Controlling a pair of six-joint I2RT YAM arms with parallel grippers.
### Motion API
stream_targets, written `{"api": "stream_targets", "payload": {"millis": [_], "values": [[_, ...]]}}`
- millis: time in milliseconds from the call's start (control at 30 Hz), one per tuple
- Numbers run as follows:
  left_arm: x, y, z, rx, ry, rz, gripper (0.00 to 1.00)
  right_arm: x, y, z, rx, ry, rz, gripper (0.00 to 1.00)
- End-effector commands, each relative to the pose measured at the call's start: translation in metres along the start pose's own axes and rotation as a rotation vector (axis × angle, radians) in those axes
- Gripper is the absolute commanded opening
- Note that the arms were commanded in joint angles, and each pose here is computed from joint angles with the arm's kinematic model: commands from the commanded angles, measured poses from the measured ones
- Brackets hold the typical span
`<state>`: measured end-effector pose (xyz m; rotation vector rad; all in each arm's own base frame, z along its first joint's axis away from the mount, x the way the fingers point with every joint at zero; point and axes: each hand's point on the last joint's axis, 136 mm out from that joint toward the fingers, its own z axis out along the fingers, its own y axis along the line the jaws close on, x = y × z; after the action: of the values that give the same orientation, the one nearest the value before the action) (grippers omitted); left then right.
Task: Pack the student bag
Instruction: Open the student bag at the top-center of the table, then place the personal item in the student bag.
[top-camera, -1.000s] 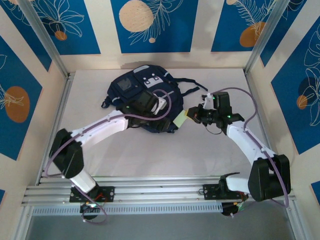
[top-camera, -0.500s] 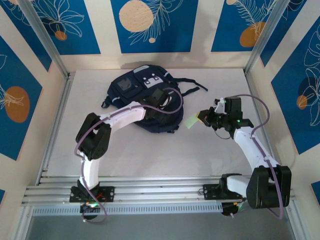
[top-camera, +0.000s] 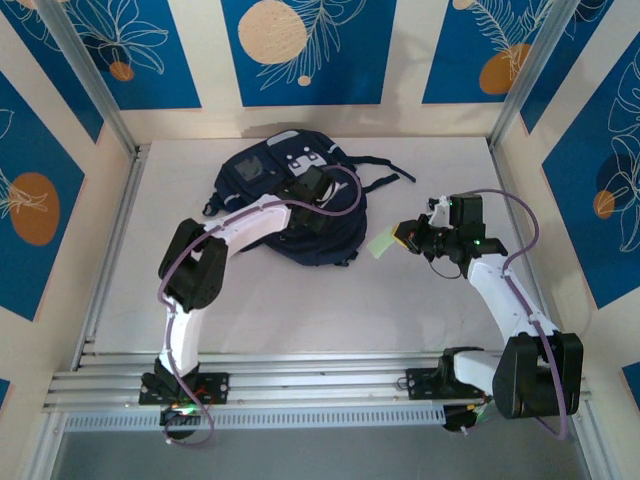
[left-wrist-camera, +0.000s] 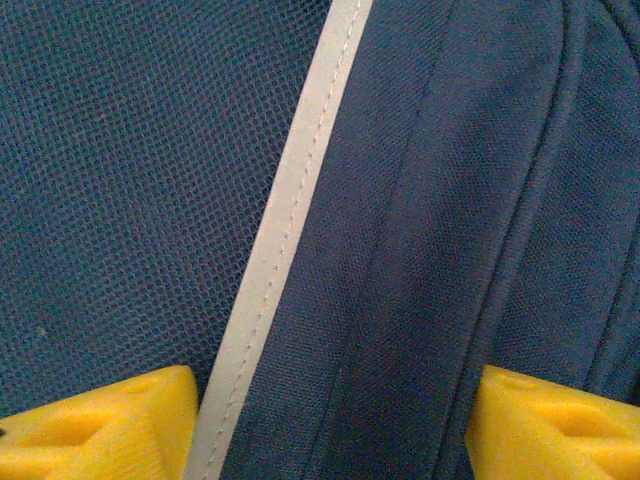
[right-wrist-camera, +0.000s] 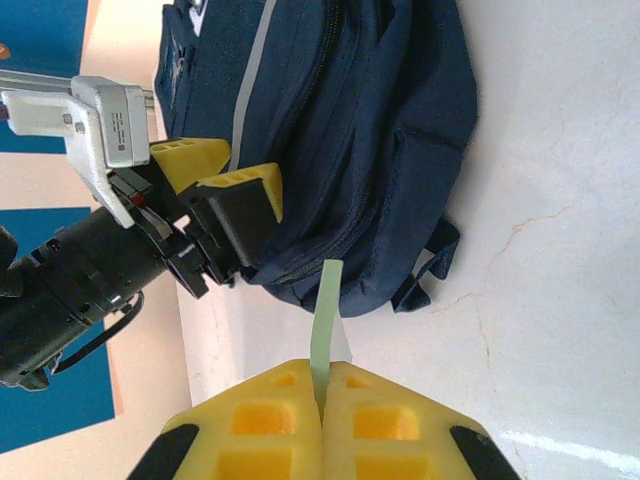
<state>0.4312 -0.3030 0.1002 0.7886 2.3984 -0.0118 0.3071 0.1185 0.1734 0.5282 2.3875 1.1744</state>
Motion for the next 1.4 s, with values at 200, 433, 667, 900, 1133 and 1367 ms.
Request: {"api": "stream_targets", "payload": {"millis": [200,433,667,900,1133,1367], "values": [[0.01,0.006,0.005,0.002,0.051,0.013,0.65,0.003,0.002,0.003,-0.023,0.022,0.019,0.0],[-0.014,0.011,-0.014,0.018,0.001,-0.021,0.0,0.005,0.011,0.012,-0.041,0.031,0.01,0.0],[-0.049,0.003,-0.073,0.166,-0.099,-0.132,0.0,-0.005,0.034,0.051,-0.068,-0.022,0.036,0.0],[-0.067,0.005,-0.096,0.252,-0.139,-0.235,0.0,-0.027,0.062,0.099,-0.122,-0.105,0.072,0.0],[-0.083,-0.001,-0.103,0.322,-0.176,-0.295,0.0,-0.044,0.098,0.145,-0.273,-0.105,0.11,0.0],[-0.09,-0.01,-0.11,0.393,-0.189,-0.354,0.0,-0.046,0.111,0.185,-0.321,-0.082,0.142,0.0]]}}
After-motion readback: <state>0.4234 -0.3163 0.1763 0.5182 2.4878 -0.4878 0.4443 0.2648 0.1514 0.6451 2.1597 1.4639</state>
